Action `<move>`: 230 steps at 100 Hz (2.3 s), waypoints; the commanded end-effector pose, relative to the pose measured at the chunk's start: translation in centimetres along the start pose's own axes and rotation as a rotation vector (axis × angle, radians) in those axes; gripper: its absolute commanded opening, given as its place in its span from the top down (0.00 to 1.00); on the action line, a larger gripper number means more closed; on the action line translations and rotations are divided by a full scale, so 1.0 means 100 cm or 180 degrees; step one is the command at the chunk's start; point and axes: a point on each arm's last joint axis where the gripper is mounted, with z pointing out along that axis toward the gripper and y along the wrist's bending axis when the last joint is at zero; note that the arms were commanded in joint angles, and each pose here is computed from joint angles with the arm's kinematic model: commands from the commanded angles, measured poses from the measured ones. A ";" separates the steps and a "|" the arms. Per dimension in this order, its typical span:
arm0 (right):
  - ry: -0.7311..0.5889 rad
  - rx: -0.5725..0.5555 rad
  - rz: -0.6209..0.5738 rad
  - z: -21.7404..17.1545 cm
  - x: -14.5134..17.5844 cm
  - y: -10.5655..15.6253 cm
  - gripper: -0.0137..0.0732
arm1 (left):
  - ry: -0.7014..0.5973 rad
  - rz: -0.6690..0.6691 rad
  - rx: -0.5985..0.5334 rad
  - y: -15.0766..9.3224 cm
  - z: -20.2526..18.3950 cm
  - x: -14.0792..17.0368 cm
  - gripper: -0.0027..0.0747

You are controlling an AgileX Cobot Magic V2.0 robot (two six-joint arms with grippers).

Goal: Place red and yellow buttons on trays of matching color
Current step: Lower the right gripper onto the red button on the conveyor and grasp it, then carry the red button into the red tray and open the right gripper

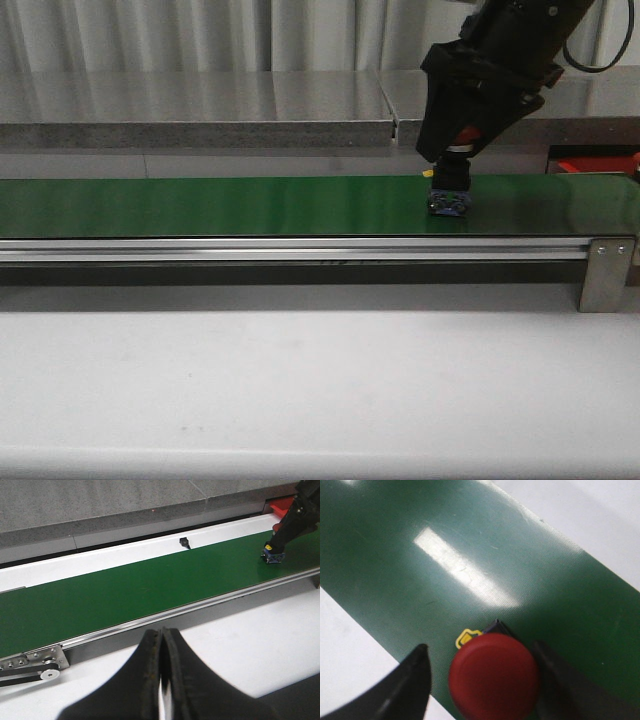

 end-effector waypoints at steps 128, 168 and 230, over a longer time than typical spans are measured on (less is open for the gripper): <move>-0.1155 0.1507 0.1548 -0.122 0.064 -0.180 0.80 | -0.0271 -0.0048 0.0019 -0.001 -0.003 -0.013 0.99; -0.0959 0.1409 0.1777 -0.072 0.081 -0.208 0.80 | -0.0271 -0.0048 0.0019 -0.001 -0.003 -0.013 0.99; -0.0936 0.1398 0.1852 -0.057 0.086 -0.216 0.41 | -0.0271 -0.0048 0.0019 -0.001 -0.003 -0.013 0.99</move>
